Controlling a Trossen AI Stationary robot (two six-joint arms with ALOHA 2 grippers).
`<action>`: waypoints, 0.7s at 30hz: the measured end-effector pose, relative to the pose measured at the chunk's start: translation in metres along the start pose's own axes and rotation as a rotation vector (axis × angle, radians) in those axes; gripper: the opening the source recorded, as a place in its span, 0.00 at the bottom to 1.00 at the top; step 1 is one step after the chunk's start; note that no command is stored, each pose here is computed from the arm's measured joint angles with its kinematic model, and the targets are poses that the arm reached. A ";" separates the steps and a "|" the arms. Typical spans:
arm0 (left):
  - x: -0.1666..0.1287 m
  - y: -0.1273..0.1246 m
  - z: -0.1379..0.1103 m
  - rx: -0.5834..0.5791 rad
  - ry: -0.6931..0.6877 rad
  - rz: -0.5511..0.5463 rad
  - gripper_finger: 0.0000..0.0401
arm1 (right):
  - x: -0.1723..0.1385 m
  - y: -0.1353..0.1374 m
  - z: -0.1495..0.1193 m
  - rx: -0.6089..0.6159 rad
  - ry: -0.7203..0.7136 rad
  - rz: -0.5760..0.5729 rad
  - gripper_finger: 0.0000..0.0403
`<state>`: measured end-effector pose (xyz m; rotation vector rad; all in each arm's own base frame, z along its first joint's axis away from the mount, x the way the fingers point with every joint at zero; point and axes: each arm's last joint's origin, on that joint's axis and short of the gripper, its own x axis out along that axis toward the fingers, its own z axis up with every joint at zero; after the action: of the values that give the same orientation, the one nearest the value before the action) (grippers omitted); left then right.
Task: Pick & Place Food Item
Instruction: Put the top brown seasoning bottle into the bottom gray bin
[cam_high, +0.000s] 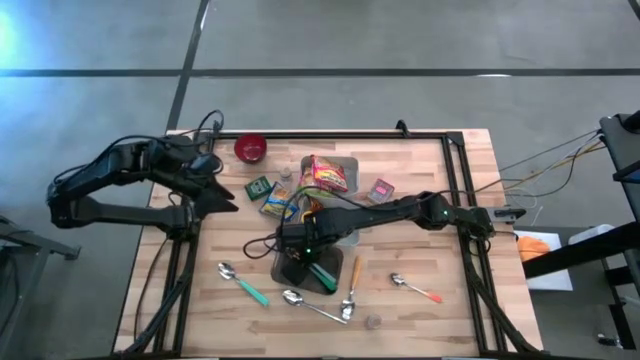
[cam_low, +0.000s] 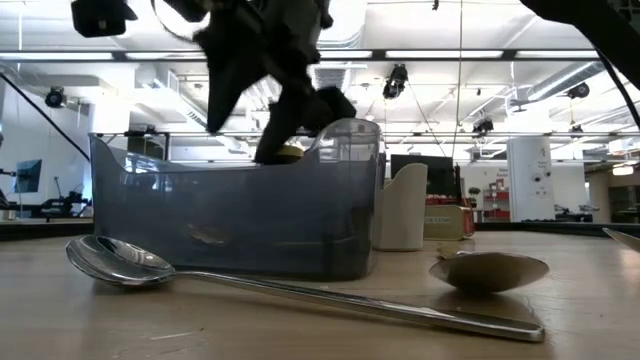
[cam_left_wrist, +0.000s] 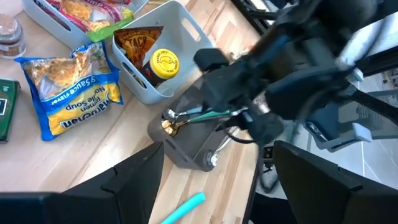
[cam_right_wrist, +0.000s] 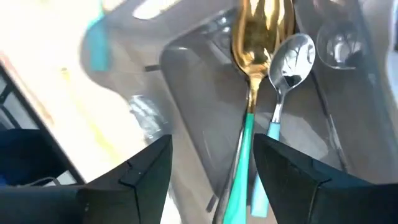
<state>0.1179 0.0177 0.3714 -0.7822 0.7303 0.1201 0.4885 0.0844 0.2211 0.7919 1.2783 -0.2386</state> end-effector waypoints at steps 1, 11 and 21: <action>0.003 0.000 0.002 -0.004 0.009 0.006 0.76 | -0.005 0.002 0.000 -0.005 -0.003 0.000 0.55; 0.042 0.004 0.019 -0.049 0.168 0.054 0.76 | -0.083 0.013 -0.018 -0.047 -0.197 -0.086 0.55; 0.080 0.028 0.064 -0.074 0.158 0.208 0.76 | -0.193 0.015 -0.068 -0.136 -0.489 -0.113 0.55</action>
<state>0.2036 0.0683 0.3348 -0.7905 0.9610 0.2763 0.3861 0.0889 0.3987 0.5034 0.8652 -0.4049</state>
